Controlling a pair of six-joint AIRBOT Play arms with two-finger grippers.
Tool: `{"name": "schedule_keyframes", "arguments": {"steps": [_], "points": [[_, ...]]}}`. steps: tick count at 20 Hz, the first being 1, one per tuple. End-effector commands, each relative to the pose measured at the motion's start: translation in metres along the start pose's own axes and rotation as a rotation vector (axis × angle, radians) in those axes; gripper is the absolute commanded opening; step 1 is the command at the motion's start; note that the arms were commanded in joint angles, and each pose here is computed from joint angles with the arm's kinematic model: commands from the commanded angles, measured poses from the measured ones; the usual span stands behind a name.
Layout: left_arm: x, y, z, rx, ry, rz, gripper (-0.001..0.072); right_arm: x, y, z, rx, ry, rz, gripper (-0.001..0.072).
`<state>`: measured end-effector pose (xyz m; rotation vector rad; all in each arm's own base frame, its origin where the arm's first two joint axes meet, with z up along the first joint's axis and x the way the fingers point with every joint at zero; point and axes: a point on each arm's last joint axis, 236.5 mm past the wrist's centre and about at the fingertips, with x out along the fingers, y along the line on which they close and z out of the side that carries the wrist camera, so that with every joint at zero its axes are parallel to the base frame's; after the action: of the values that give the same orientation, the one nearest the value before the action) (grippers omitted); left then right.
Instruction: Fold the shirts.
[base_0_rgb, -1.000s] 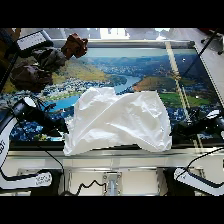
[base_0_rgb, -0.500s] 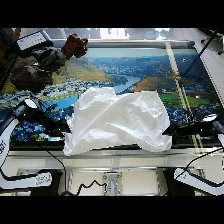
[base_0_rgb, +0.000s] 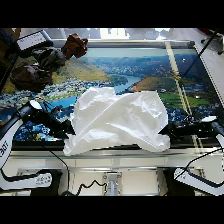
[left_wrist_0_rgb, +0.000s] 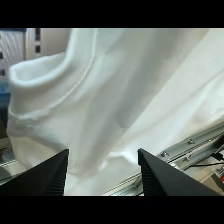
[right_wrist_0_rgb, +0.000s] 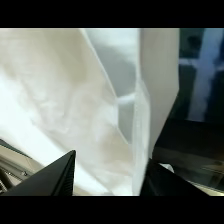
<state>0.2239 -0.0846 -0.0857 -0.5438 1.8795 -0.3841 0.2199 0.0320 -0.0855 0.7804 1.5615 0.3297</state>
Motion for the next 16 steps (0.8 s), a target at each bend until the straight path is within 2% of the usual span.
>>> {"name": "schedule_keyframes", "arguments": {"steps": [1,4,9,12,13,16], "points": [[0.009,0.014,-0.011,-0.006,0.039,0.048,0.0512,0.008,0.001,-0.012,-0.014,0.052,-0.013,0.0441],[0.008,0.028,-0.012,0.007,0.043,0.105,0.0500,0.012,0.001,-0.017,-0.034,0.077,-0.028,0.0441],[0.003,0.007,0.005,0.023,-0.036,0.034,0.0500,0.012,0.001,-0.018,-0.036,0.082,-0.029,0.0441],[0.001,0.032,-0.007,0.030,0.017,0.142,0.0499,0.012,-0.001,-0.018,-0.039,0.084,-0.041,0.0440],[-0.002,0.039,-0.007,0.039,0.009,0.177,0.0473,0.012,-0.002,-0.019,-0.040,0.085,-0.045,0.0440],[-0.011,0.039,0.001,0.047,-0.058,0.199,0.0471,0.012,-0.003,-0.018,-0.040,0.083,-0.048,0.0440]]}}
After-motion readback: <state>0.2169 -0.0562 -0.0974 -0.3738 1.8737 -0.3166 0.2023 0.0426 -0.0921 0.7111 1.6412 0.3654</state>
